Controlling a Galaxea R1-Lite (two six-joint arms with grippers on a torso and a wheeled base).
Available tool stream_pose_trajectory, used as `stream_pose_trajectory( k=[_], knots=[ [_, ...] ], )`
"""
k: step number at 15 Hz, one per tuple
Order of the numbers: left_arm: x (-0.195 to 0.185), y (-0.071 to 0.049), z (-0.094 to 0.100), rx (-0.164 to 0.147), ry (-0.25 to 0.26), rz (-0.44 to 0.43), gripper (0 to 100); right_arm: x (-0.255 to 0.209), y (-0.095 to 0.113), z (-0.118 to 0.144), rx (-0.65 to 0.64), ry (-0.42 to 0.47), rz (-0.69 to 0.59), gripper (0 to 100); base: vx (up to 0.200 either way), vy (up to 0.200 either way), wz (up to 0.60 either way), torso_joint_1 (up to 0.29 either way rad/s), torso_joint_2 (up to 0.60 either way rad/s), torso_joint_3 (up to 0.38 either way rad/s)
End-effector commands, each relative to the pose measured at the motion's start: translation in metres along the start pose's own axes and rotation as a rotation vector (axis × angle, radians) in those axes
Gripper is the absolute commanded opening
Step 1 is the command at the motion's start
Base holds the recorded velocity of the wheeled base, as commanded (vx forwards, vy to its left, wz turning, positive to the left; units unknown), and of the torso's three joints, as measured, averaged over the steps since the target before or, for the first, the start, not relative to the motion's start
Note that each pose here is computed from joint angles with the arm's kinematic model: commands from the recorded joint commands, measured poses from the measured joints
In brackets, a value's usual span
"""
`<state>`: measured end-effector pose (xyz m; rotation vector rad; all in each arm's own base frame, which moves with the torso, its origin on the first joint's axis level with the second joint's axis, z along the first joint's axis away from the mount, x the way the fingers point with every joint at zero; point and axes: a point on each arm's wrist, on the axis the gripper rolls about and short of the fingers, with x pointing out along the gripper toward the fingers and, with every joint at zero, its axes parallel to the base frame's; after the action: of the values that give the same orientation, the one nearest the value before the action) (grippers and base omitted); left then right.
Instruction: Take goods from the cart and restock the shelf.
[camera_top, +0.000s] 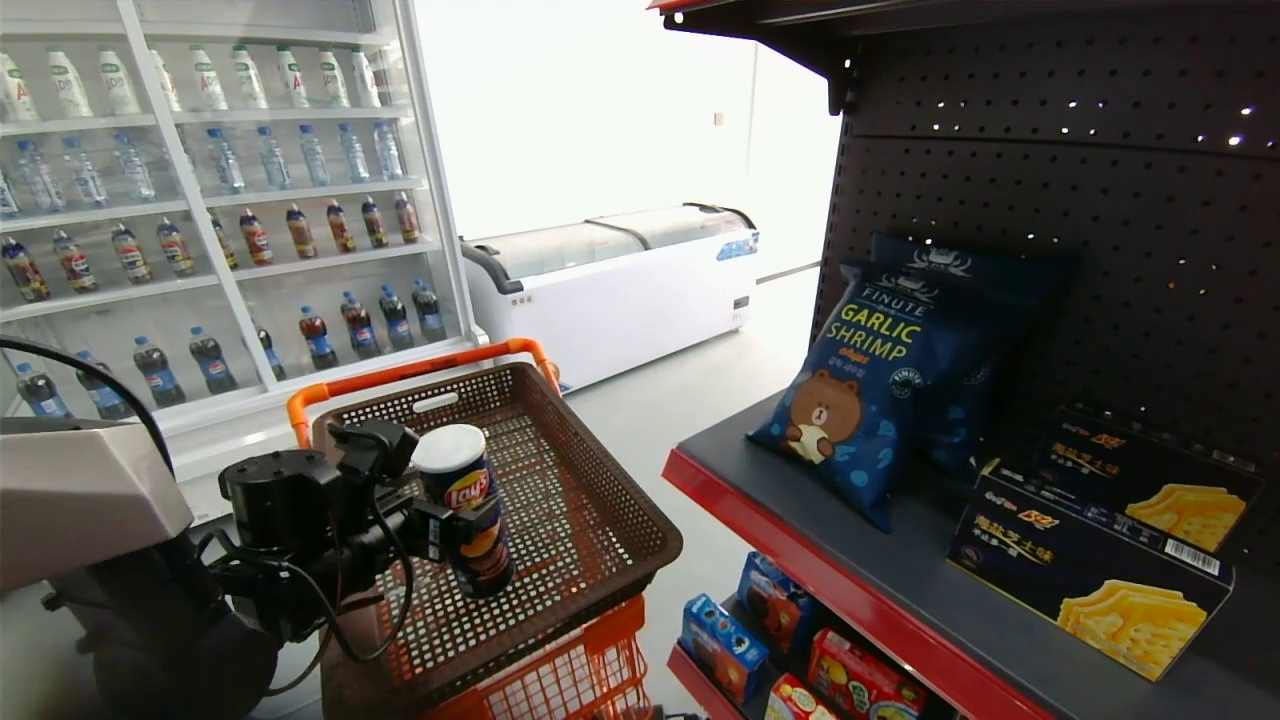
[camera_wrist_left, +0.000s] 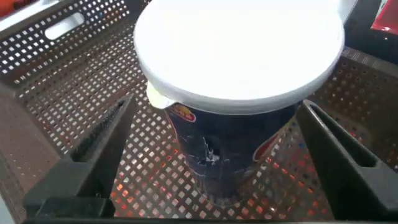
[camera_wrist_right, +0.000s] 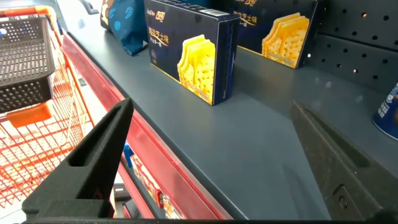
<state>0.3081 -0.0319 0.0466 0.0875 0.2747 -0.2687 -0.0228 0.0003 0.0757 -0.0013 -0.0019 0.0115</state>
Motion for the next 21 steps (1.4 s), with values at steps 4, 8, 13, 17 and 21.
stream_pose_trajectory(
  k=[4, 8, 13, 17, 21],
  knots=[
    [0.014, -0.002, -0.026, -0.003, 0.039, -0.010, 100, 0.000, 0.000, 0.000, 0.000, -0.001, 0.001, 100, 0.000, 0.000, 0.00, 0.000, 0.00, 0.000],
    [0.016, -0.004, -0.028, -0.002, 0.043, -0.016, 0, 0.000, 0.000, 0.000, 0.000, -0.001, 0.001, 100, 0.000, 0.000, 0.00, 0.000, 0.00, 0.000],
    [0.011, -0.002, -0.019, 0.054, 0.079, -0.019, 0, 0.000, 0.000, 0.000, 0.000, 0.000, 0.001, 100, 0.000, 0.000, 0.00, 0.000, 0.00, 0.000],
    [-0.006, -0.008, 0.038, 0.043, 0.100, -0.047, 0, 0.000, 0.000, 0.000, 0.000, -0.001, 0.001, 100, 0.000, 0.000, 0.00, 0.000, 0.00, 0.000],
    [-0.046, -0.011, 0.108, -0.034, 0.116, -0.137, 0, 0.000, 0.000, 0.000, 0.000, -0.001, 0.001, 100, 0.000, 0.000, 0.00, 0.000, 0.00, 0.000]
  ],
)
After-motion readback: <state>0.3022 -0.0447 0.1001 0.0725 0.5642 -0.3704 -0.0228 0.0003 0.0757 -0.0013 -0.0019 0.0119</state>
